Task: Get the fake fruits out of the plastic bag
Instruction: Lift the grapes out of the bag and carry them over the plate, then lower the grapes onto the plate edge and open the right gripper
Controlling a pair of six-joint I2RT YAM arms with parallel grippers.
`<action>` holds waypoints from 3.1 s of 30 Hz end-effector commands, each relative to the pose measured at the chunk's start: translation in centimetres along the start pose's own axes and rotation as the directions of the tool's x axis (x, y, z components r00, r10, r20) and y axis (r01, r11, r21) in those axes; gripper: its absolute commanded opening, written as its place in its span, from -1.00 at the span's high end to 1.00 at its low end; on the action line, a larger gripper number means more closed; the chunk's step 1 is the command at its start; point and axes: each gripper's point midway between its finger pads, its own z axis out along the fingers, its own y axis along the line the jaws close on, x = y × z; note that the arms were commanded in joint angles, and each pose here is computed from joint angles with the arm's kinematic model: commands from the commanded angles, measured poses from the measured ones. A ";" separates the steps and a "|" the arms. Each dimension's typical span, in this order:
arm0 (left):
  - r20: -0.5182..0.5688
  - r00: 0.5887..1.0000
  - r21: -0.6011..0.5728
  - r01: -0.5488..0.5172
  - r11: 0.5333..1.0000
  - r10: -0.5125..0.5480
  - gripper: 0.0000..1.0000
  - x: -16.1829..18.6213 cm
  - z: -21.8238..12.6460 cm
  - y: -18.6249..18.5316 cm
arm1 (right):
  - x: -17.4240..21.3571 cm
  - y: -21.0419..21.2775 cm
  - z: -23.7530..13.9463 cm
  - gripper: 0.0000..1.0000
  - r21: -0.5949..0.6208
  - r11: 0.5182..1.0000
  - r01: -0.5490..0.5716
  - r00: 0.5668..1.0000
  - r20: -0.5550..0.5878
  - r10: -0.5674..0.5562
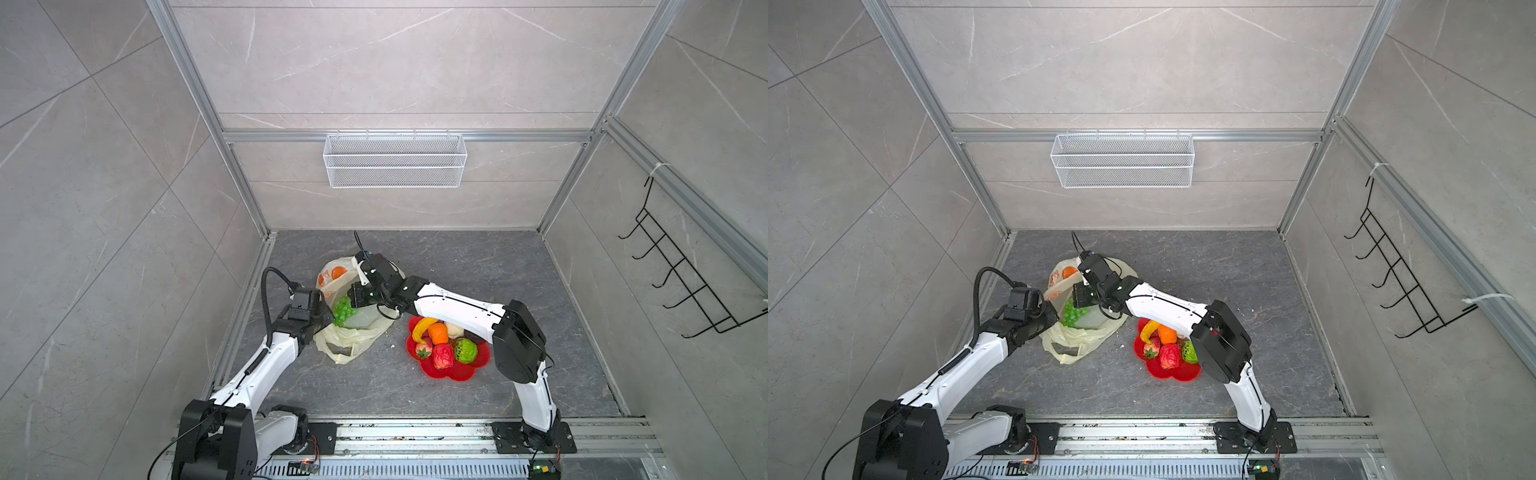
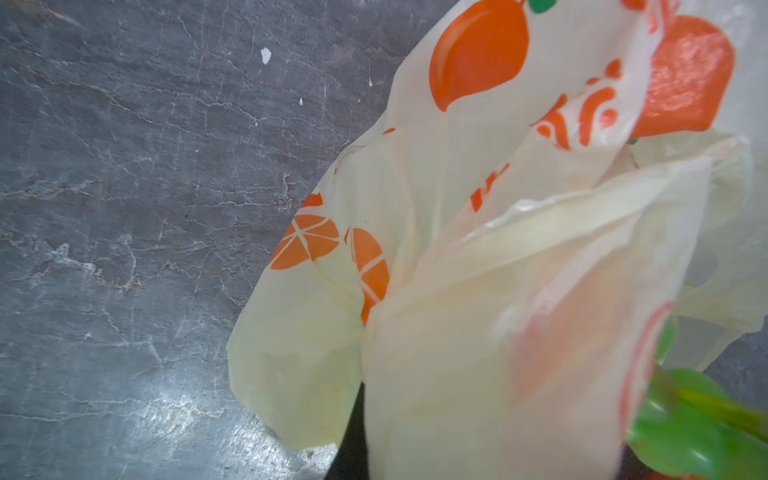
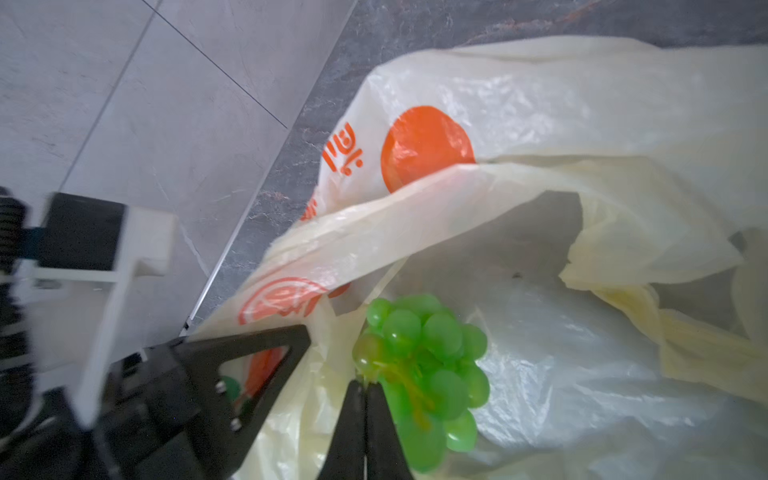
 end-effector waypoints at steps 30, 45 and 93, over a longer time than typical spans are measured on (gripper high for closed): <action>0.091 0.992 0.016 -0.093 0.996 0.091 1.00 -1.3 1.8 0.2 | -6.9 4.3 -21.5 1.00 0.073 0.983 0.166 0.962 0.208 -0.178; 0.071 0.993 0.019 -0.095 0.995 0.094 1.00 -0.9 2.4 0.1 | 1.0 -1.9 -28.9 1.00 0.220 0.969 0.110 0.985 0.107 -0.136; 0.052 0.992 -0.009 -0.118 0.993 0.118 1.00 -0.7 3.3 0.5 | 18.1 -13.6 -30.9 1.00 0.523 0.852 -0.015 0.981 -0.155 0.113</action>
